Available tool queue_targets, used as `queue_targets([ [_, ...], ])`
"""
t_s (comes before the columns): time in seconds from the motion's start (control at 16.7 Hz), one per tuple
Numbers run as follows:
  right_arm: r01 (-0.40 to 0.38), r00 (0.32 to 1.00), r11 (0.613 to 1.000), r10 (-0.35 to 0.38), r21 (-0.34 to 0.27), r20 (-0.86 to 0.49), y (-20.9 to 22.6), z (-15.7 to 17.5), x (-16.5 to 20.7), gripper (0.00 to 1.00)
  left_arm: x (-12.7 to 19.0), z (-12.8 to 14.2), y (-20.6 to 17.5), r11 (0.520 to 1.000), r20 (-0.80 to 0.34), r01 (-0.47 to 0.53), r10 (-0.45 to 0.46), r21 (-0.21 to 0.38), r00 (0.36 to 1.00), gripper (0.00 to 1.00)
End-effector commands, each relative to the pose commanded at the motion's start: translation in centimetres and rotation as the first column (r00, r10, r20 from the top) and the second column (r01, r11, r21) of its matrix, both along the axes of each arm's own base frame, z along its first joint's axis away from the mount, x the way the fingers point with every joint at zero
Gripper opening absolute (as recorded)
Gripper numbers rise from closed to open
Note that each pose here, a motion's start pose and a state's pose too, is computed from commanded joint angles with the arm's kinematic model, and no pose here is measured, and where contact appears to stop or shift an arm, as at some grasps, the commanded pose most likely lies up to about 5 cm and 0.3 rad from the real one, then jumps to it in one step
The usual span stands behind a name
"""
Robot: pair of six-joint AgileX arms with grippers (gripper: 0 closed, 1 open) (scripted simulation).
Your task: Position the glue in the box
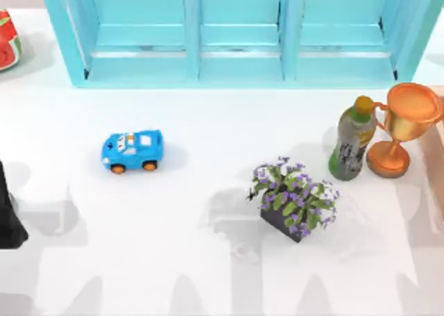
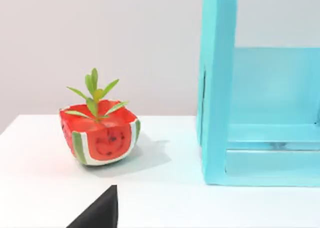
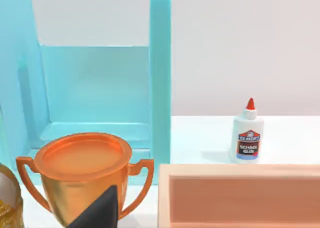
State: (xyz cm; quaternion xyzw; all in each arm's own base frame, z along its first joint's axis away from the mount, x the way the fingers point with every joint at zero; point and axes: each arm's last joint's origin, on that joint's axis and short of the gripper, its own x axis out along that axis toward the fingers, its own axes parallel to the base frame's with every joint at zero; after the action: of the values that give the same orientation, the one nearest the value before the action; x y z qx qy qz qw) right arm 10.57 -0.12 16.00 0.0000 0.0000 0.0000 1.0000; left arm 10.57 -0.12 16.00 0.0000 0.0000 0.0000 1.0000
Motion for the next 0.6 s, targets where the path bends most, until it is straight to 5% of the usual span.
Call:
queue_targets([
  [0.6, 0.002, 0.999, 1.000, -0.004, -0.025, -0.046, -0.4, 4.5, 2.0, 1.00, 0.0, 0.0, 0.0, 1.000, 0.000, 0.000, 0.000, 0.000, 1.000, 1.00],
])
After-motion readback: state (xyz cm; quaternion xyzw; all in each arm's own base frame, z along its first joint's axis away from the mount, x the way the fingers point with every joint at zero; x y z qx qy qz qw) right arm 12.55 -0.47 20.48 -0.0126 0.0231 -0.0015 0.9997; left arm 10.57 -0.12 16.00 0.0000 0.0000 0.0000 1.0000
